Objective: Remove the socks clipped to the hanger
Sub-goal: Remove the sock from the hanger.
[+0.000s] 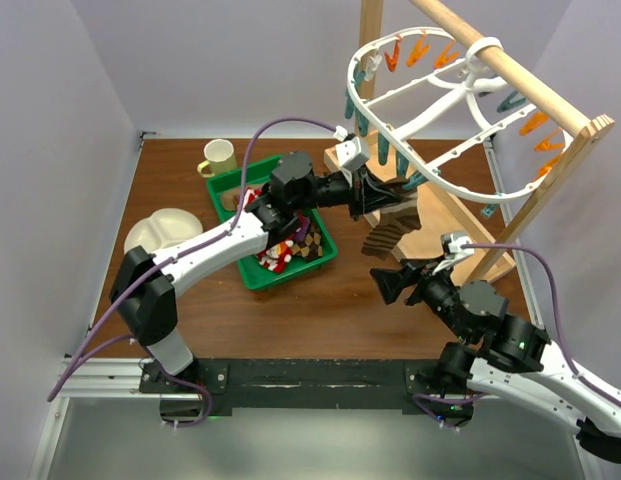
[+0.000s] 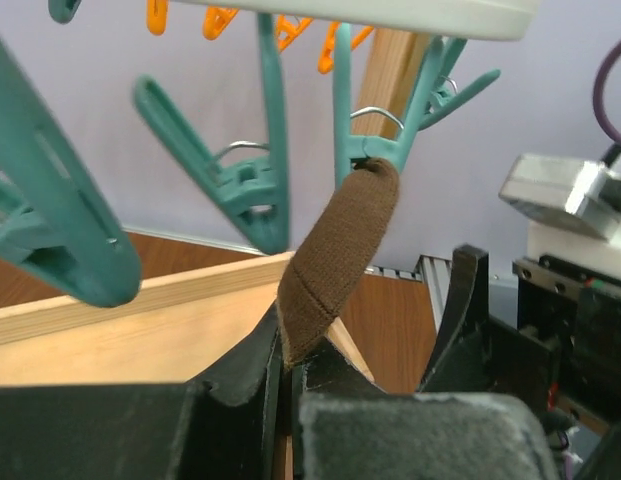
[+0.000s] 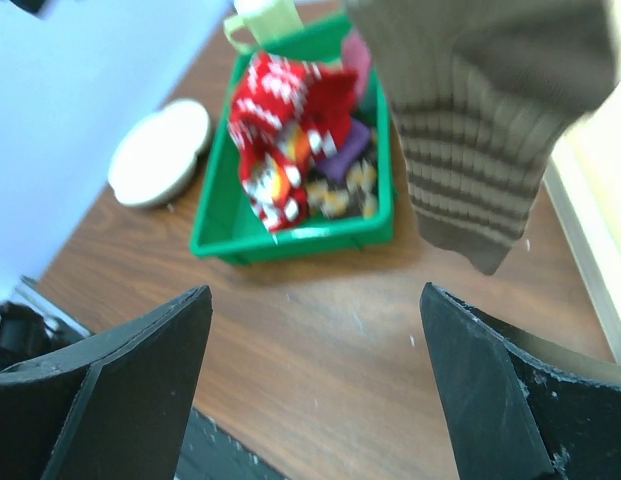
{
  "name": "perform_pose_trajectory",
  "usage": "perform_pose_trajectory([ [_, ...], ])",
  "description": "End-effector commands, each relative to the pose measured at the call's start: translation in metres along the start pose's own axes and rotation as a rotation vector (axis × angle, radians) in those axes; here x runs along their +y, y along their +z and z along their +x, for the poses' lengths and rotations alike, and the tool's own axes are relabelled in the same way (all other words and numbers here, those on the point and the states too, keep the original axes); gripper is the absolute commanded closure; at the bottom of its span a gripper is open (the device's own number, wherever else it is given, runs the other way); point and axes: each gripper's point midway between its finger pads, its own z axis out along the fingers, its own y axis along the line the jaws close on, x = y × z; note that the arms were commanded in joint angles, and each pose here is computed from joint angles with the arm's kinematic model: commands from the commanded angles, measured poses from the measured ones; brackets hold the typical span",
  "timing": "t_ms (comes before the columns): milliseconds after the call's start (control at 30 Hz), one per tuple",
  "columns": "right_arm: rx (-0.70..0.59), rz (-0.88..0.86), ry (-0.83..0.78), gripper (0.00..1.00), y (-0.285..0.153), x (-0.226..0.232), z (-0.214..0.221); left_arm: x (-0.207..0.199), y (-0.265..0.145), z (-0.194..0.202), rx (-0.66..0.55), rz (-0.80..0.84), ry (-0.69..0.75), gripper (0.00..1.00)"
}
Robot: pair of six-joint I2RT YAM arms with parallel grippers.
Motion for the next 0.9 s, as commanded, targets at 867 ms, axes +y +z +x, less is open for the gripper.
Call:
perform_pose_trajectory([
  [867, -0.627, -0.11, 0.066, 0.08, -0.002, 0.045, -0.15, -0.044, -0.03, 0.002, 0.184, 0.377, -0.097, 1.0],
])
